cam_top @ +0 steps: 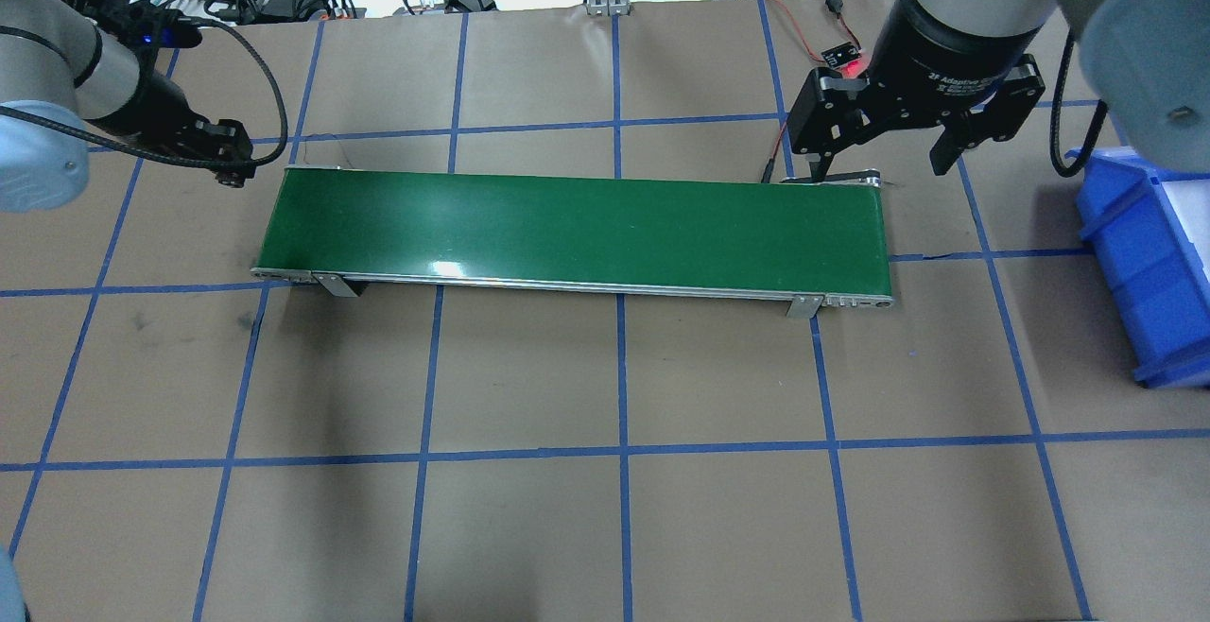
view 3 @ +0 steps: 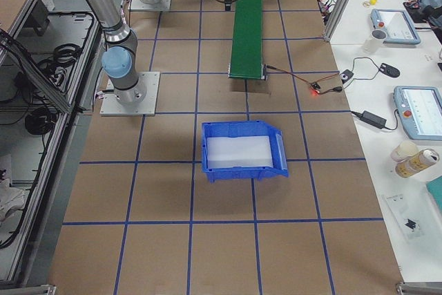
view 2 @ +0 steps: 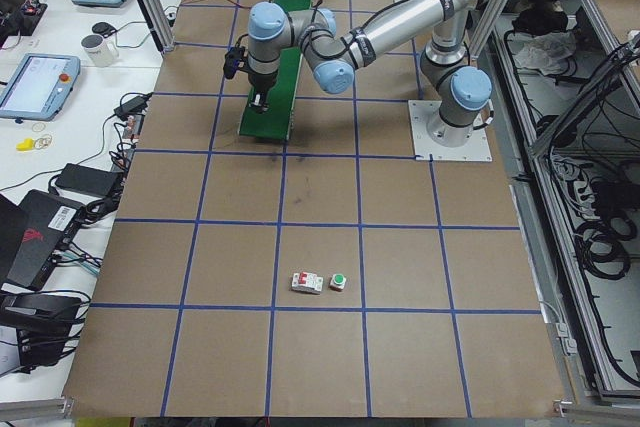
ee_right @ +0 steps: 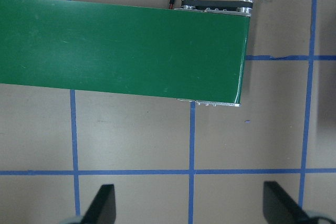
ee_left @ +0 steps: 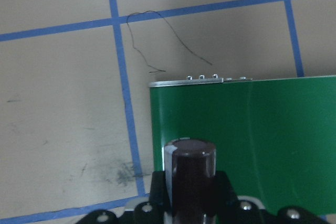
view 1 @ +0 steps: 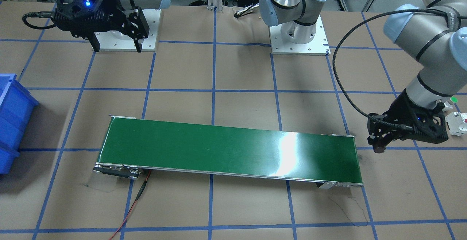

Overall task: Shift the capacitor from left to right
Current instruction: 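Carry the capacitor over the conveyor and set it on the belt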

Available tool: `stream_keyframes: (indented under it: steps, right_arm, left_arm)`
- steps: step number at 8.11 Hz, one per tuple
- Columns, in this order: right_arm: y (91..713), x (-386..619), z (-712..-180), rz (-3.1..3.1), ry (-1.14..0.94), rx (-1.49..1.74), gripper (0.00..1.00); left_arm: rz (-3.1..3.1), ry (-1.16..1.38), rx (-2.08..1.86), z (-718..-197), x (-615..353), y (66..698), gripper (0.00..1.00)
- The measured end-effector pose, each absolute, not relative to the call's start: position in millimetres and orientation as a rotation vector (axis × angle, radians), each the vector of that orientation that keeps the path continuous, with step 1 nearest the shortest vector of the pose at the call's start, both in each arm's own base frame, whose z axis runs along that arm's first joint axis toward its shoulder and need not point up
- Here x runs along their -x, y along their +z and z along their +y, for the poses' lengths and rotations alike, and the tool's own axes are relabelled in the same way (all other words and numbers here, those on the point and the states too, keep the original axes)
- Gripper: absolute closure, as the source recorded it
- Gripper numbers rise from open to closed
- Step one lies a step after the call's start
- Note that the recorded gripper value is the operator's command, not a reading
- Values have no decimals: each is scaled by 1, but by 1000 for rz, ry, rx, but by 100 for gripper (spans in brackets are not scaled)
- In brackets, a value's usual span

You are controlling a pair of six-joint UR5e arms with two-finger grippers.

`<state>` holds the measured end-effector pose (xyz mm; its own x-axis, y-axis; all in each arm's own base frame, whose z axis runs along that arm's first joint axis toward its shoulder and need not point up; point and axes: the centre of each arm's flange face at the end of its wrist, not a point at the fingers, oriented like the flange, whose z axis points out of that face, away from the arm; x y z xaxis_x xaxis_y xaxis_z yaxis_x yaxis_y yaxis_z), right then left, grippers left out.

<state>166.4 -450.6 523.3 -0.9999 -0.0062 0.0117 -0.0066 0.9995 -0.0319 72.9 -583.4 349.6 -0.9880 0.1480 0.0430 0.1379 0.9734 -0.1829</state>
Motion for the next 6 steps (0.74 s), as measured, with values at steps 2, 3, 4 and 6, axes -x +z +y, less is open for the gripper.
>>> stream_keyframes:
  steps: [2,3,4,6]
  right_arm:
    - [523,-166,-451,-3129,50,-9,0]
    - [523,-166,-451,-3129,50,-6,0]
    - [523,-166,-451,-3130,49,-3,0]
    - [522,-166,-451,-3130,50,0,0]
  left_arm:
    - [-3041,232,140,-598,-47,319,100]
    - [-3034,197,128,-602,-43,304,100]
    - [-3030,163,123,-605,-42,291,100]
    - [-3025,112,119,-608,-42,272,93]
